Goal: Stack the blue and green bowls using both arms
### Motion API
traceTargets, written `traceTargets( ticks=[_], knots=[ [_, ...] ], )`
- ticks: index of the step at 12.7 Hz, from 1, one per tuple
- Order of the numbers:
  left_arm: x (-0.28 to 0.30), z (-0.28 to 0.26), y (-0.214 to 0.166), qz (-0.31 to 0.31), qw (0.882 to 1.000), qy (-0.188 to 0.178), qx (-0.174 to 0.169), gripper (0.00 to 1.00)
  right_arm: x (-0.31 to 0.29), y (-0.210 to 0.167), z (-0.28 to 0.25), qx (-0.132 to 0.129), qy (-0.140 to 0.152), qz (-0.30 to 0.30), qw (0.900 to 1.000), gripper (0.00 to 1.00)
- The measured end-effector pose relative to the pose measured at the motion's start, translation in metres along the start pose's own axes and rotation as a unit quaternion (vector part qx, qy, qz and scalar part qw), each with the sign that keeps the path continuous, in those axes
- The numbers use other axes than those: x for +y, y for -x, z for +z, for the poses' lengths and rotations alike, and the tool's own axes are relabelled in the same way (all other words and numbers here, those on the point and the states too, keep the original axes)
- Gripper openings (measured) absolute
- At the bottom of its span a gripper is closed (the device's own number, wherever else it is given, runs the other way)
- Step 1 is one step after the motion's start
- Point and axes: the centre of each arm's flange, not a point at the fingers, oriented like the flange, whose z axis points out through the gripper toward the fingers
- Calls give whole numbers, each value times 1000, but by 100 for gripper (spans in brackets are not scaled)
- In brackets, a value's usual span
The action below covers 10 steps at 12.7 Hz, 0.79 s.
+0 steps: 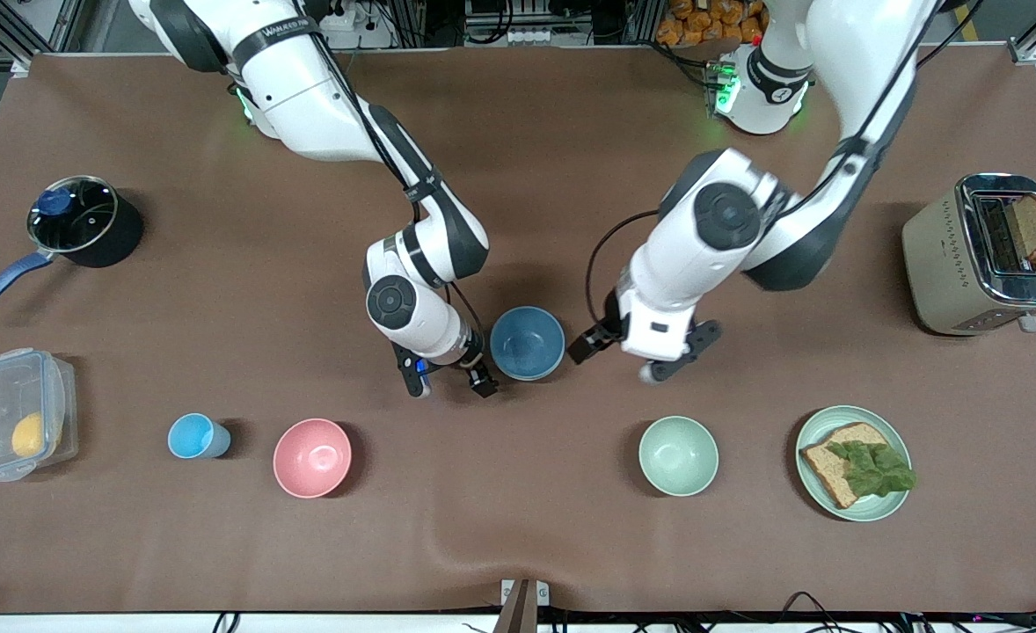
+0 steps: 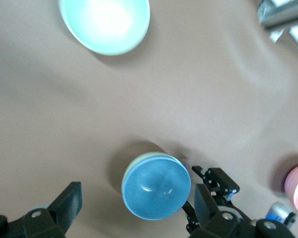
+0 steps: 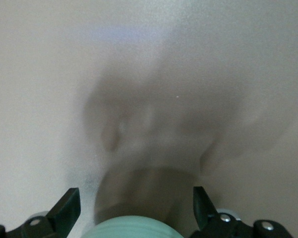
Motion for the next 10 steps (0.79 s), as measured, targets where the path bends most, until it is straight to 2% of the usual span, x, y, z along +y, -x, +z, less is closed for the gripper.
traceTargets(
  ticks=[3,5,8,10],
  knots=[
    [-35,-86,-7,35,997,-57,28,100,4,-23,-3,-9,46,-82,996,100],
    [-68,-137,-19,88,991,-97,38,100,3,-56,-18,-26,72,-146,986,100],
    [-118,-185,-58,179,974,-132,35,100,6,-89,-52,-56,97,-264,958,100],
    [-150,-205,-86,226,963,-147,22,100,10,-116,-83,-72,110,-308,942,100]
  ],
)
